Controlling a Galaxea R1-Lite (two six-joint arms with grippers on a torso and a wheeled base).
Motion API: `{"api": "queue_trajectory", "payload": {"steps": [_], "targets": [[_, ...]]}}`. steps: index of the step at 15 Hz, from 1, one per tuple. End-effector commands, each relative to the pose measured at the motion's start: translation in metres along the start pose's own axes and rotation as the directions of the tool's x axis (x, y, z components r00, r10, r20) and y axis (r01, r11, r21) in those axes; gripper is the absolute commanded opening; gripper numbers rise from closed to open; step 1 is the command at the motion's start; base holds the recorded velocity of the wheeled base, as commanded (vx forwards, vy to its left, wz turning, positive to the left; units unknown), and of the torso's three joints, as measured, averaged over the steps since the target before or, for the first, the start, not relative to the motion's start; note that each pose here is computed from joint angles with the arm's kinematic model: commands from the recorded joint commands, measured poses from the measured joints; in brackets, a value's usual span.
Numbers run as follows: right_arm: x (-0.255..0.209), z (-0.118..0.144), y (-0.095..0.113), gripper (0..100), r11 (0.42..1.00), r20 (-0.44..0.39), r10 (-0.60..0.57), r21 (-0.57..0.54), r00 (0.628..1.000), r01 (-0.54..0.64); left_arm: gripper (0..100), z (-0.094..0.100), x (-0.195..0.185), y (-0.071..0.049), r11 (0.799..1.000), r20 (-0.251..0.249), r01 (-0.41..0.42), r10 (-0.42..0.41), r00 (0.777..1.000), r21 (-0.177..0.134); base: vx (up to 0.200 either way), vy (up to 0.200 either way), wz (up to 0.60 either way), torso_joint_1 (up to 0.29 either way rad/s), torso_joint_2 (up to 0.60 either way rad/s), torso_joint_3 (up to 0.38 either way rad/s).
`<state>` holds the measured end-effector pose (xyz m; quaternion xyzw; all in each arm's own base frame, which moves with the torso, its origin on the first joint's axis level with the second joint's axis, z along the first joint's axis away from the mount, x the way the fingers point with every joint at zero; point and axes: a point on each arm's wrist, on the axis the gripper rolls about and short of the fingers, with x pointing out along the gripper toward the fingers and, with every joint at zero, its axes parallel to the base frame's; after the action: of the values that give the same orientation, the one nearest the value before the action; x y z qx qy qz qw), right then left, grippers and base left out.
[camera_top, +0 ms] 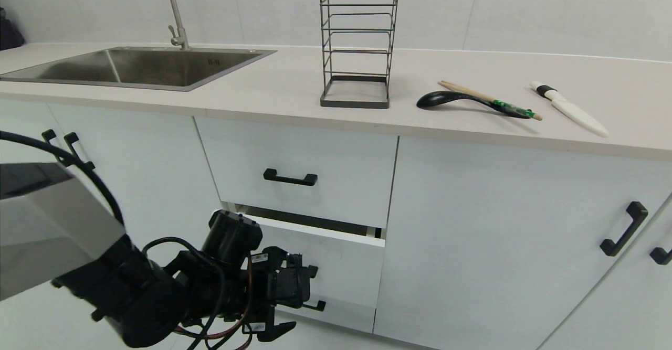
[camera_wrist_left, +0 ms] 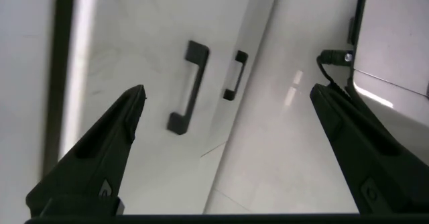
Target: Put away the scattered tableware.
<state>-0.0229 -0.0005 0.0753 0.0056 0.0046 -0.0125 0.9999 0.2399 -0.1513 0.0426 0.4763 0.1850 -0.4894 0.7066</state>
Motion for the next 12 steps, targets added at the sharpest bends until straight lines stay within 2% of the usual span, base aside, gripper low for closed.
{"api": "queue_trajectory", "payload": {"steps": [1, 4, 7, 8, 10, 12], "targets": [[0.000, 0.000, 0.000, 0, 1.000, -0.001, 0.000, -0.001, 1.000, 0.000, 100, 0.012, -0.040, 0.005, 0.995, 0.062, -0.100, 0.098, 0.993, 0.020, 0.000, 0.000, 0.00, 0.000, 0.00, 0.000], [0.000, 0.000, 0.000, 0, 1.000, -0.001, 0.000, 0.001, 1.000, 0.000, 100, 0.017, -0.047, 0.010, 0.991, 0.084, -0.133, 0.132, 0.988, 0.007, 0.000, 0.000, 0.00, 0.000, 0.00, 0.000], [0.000, 0.000, 0.000, 0, 1.000, -0.001, 0.000, 0.001, 1.000, 0.000, 100, 0.006, -0.042, 0.027, 0.985, 0.060, -0.166, 0.168, 0.984, -0.043, 0.000, 0.000, 0.00, 0.000, 0.00, 0.000], [0.000, 0.000, 0.000, 0, 1.000, -0.001, 0.000, -0.001, 1.000, 0.000, 100, 0.002, -0.035, 0.036, 0.985, 0.068, -0.164, 0.168, 0.983, -0.055, 0.000, 0.000, 0.00, 0.000, 0.00, 0.000], [0.000, 0.000, 0.000, 0, 1.000, -0.001, 0.000, -0.001, 1.000, 0.000, 100, -0.003, -0.019, 0.053, 0.983, 0.061, -0.174, 0.178, 0.982, -0.064, 0.000, 0.000, 0.00, 0.000, 0.00, 0.000], [0.000, 0.000, 0.000, 0, 1.000, -0.001, 0.000, -0.001, 1.000, 0.000, 100, -0.005, -0.004, 0.063, 0.983, 0.066, -0.170, 0.175, 0.982, -0.066, 0.000, 0.000, 0.00, 0.000, 0.00, 0.000]]}}
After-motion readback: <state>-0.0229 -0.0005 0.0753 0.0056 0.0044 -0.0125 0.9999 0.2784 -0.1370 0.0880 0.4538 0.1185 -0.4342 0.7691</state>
